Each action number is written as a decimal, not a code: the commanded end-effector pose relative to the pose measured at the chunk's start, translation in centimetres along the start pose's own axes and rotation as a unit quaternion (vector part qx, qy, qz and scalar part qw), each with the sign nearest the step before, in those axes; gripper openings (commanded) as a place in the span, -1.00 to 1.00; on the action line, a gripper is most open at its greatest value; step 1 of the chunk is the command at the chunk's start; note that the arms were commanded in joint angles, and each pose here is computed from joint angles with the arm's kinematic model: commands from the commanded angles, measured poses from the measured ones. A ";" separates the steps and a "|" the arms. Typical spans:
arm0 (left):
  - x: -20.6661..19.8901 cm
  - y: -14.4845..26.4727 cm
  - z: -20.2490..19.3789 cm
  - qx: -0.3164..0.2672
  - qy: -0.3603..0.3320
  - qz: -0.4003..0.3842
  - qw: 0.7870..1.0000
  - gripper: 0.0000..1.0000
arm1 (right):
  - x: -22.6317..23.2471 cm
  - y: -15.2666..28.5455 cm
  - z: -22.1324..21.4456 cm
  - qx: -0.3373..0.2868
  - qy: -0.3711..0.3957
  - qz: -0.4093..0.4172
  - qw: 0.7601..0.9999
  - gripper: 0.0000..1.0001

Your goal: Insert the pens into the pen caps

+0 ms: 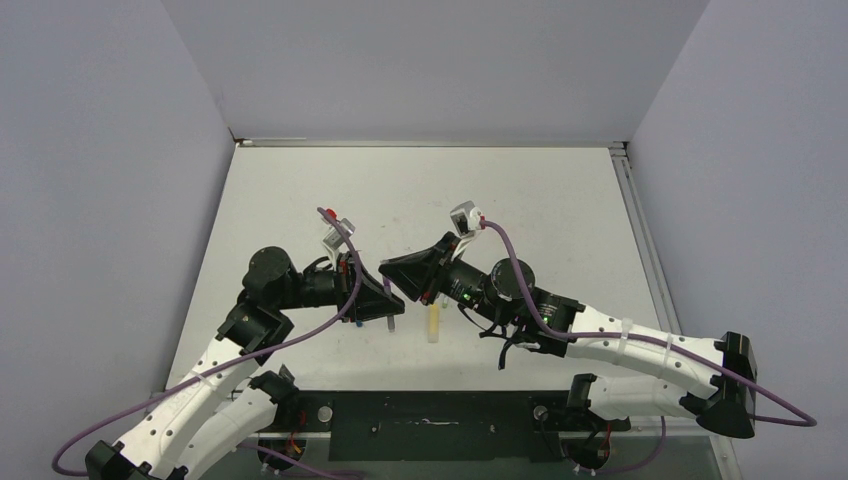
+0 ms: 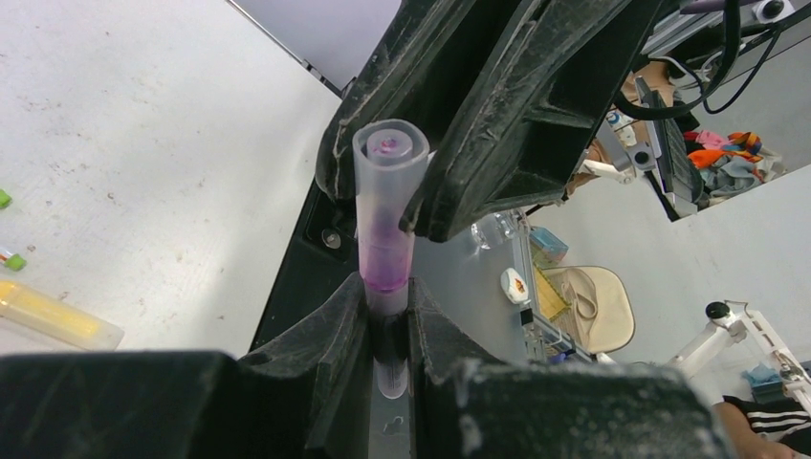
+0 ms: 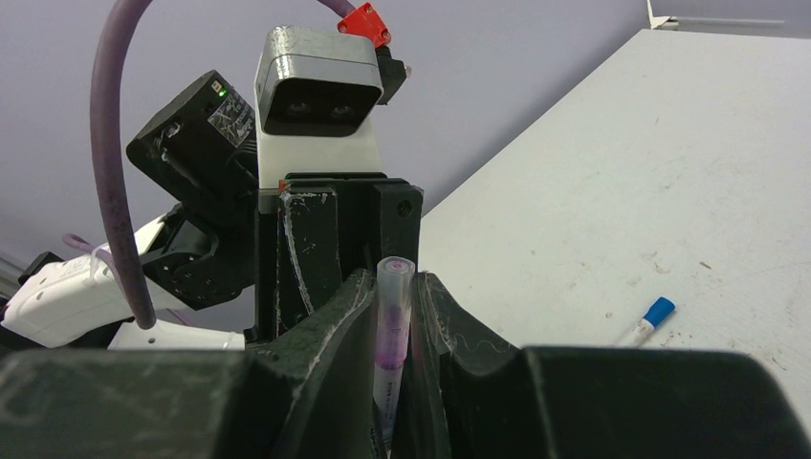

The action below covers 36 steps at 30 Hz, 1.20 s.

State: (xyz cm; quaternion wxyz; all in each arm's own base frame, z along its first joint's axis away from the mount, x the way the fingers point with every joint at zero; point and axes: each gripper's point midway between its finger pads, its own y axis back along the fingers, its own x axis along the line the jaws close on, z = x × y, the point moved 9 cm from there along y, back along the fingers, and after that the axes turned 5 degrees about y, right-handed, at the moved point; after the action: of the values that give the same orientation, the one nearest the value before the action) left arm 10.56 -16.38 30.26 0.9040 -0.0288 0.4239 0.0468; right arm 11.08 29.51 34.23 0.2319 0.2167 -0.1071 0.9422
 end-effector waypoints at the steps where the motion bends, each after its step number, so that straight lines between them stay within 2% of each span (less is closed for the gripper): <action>1: -1.9 0.0 2.8 -0.056 -0.092 -0.001 0.994 -1.00 | 1.2 1.2 -1.1 0.049 0.022 0.054 0.997 -0.82; 13: -0.6 -0.1 2.9 -0.042 -0.163 0.023 0.985 -1.00 | 1.7 1.3 0.4 0.058 0.063 0.048 0.995 -0.61; 15: -0.4 -0.1 2.8 -0.037 -0.170 0.027 0.984 -1.00 | 1.7 1.4 0.7 0.055 0.067 0.045 0.995 -0.49; 19: 0.0 0.1 2.6 -0.035 -0.187 0.034 0.981 -1.00 | 1.9 1.7 1.4 0.053 0.074 0.041 0.995 -0.05; 21: 0.1 0.2 2.5 -0.034 -0.194 0.040 0.980 -1.00 | 2.1 1.9 2.0 0.047 0.078 0.038 0.995 0.03; 29: 0.9 0.5 1.9 -0.017 -0.193 0.061 0.979 -1.00 | 2.2 2.5 4.7 0.028 0.100 -0.006 0.995 0.11; 36: 0.7 0.8 1.5 -0.012 -0.197 0.062 0.978 -1.00 | 2.2 1.3 5.5 0.040 0.113 -0.040 0.992 0.03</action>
State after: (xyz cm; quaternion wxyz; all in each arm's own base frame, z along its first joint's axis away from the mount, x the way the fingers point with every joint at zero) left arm 12.36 -15.77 28.87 0.9539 0.0117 0.2771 0.1149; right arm 10.16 27.34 38.75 0.2480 0.1352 -0.0329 0.9587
